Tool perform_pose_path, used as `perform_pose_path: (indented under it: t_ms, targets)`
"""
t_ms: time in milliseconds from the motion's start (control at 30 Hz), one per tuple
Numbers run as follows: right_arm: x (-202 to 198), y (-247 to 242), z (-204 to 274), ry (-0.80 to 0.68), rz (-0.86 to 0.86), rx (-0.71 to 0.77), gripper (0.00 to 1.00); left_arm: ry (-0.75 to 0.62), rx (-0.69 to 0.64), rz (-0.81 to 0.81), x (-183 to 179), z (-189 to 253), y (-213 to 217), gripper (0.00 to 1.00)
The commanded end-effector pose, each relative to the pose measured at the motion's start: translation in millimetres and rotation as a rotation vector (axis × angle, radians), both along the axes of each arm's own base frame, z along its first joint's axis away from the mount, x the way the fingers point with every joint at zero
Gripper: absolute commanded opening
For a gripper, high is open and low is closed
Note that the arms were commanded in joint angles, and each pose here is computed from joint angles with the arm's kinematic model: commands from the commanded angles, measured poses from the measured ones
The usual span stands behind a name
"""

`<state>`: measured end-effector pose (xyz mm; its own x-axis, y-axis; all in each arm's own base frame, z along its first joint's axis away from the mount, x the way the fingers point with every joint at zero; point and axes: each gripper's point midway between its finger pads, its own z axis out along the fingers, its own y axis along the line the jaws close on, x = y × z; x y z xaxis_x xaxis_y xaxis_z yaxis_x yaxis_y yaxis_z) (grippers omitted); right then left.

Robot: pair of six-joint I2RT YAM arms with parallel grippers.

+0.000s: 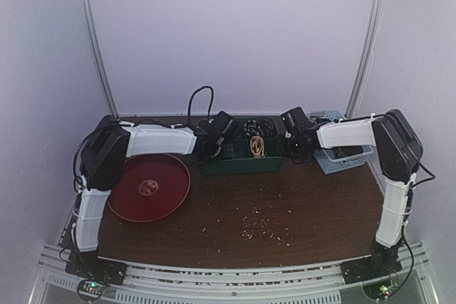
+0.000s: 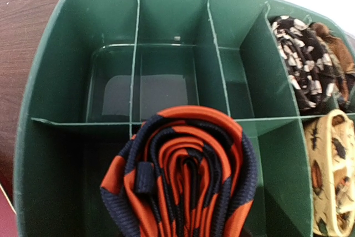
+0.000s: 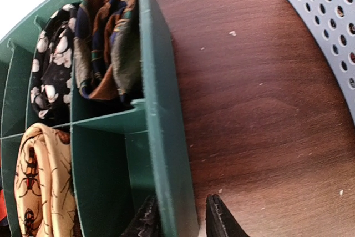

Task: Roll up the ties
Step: Move the storage box to the center of the board, then place the tie in the storage box.

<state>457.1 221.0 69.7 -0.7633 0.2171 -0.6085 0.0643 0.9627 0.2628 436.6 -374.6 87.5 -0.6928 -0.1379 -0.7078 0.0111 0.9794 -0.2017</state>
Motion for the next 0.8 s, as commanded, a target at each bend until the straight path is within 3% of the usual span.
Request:
perform_pose_path:
  t_ms: [0,300,567,767]
  targets:
    - [-16,11,-8,0.030,0.026,-0.007,0.29,0.024,0.075,0.040,3,-26,10,0.07]
    - [-21,16,-11,0.035,0.038,-0.010,0.29,0.076,0.107,0.031,-4,-57,8,0.09]
    - [-20,14,-2,0.015,0.035,-0.011,0.29,0.109,0.142,0.001,-9,-49,6,0.32]
    - [-20,14,3,0.006,0.037,-0.008,0.29,0.095,0.128,-0.016,-8,-36,2,0.44]
